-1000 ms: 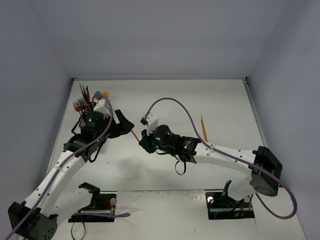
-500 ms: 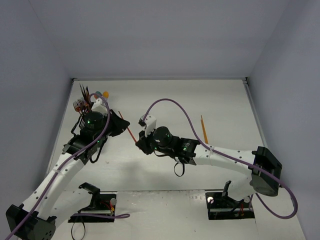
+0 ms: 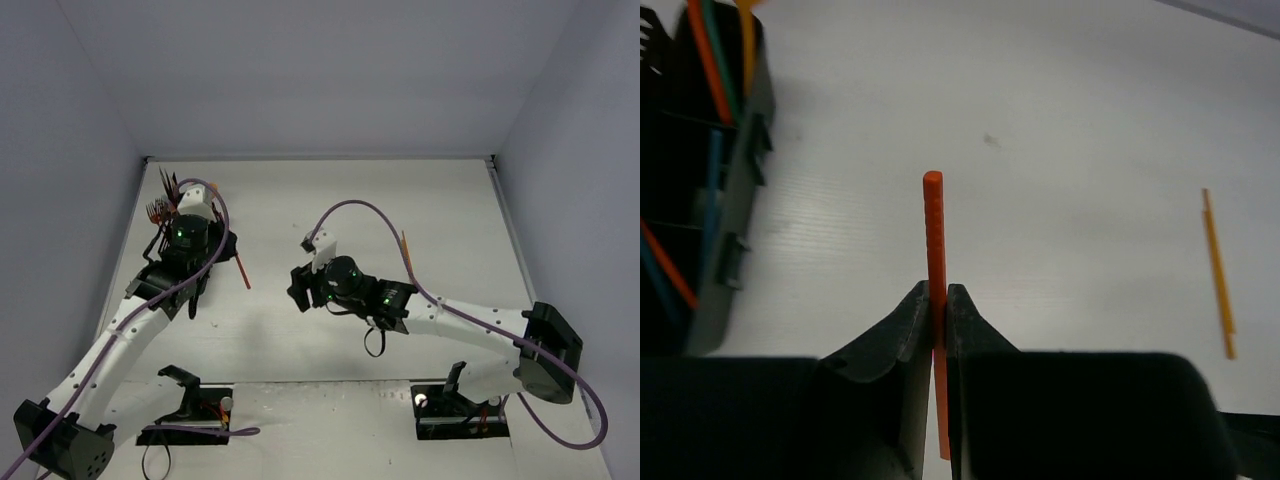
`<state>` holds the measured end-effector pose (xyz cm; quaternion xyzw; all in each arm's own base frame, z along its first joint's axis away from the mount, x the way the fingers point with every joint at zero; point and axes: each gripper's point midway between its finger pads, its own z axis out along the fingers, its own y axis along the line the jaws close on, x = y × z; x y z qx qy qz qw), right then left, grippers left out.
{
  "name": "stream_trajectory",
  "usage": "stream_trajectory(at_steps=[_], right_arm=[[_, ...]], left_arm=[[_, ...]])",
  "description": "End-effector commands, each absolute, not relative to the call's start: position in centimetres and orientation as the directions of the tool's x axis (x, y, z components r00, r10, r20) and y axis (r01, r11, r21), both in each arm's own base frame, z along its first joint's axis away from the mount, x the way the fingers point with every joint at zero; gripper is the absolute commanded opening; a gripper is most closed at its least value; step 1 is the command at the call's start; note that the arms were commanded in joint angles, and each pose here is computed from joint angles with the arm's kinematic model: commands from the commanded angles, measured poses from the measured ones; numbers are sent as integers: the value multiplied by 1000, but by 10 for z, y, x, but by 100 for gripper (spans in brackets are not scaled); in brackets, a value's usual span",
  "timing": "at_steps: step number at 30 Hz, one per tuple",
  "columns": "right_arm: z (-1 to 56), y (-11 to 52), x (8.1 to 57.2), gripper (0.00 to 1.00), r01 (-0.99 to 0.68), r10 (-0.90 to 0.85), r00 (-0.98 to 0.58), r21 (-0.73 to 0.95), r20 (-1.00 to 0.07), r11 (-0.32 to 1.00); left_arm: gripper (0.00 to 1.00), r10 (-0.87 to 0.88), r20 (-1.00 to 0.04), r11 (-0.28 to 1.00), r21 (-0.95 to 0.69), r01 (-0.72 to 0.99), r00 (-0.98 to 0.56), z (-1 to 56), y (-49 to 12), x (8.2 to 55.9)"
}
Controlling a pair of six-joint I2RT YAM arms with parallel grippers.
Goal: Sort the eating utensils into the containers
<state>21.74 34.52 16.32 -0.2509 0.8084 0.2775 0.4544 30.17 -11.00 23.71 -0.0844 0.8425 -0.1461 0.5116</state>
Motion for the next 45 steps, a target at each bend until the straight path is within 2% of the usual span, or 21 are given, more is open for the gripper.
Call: stream_trajectory(at_steps=[1, 6, 10, 18, 19, 21, 25, 28, 30, 33, 37, 45], right_arm=[[178, 290, 247, 58, -495, -23, -464, 238, -885, 836], [167, 259, 246, 58, -439, 10, -479, 250, -877, 863], [158, 232, 247, 58, -352, 36, -493, 237, -869, 906], [144, 205, 254, 57, -242, 53, -534, 213, -844, 946], [142, 201, 255, 57, -225, 56, -540, 208, -840, 952], [135, 185, 260, 58, -163, 76, -559, 199, -826, 966], [105, 155, 263, 58, -37, 123, -651, 193, -749, 980], [89, 138, 261, 58, 36, 162, -702, 192, -693, 981], [80, 129, 258, 59, 71, 172, -725, 176, -667, 982], [66, 116, 253, 60, 121, 190, -753, 150, -630, 981], [52, 103, 245, 61, 169, 211, -780, 127, -589, 977], [30, 86, 238, 68, 255, 281, -818, 123, -502, 959]], left_arm=[[0, -112, -944, 988, -74, -133, -311, 283, -48, 332], [0, -116, -956, 978, -64, -197, -268, 293, -13, 352], [0, -45, -967, 966, 21, -257, -249, 293, 15, 370], [1, -33, -954, 951, 62, -304, -297, 253, 28, 391], [3, -34, -952, 947, 67, -313, -305, 250, 30, 390], [12, -38, -949, 943, 70, -324, -314, 244, 33, 388], [23, -45, -944, 943, 68, -326, -327, 241, 33, 384], [35, -61, -951, 946, 42, -321, -305, 251, 32, 379], [47, -69, -953, 951, 27, -308, -296, 256, 29, 375], [56, -87, -955, 957, 0, -291, -285, 270, 25, 365], [62, -120, -953, 972, -55, -230, -279, 284, 12, 348], [62, -173, -948, 978, -133, -164, -268, 278, -1, 313]])
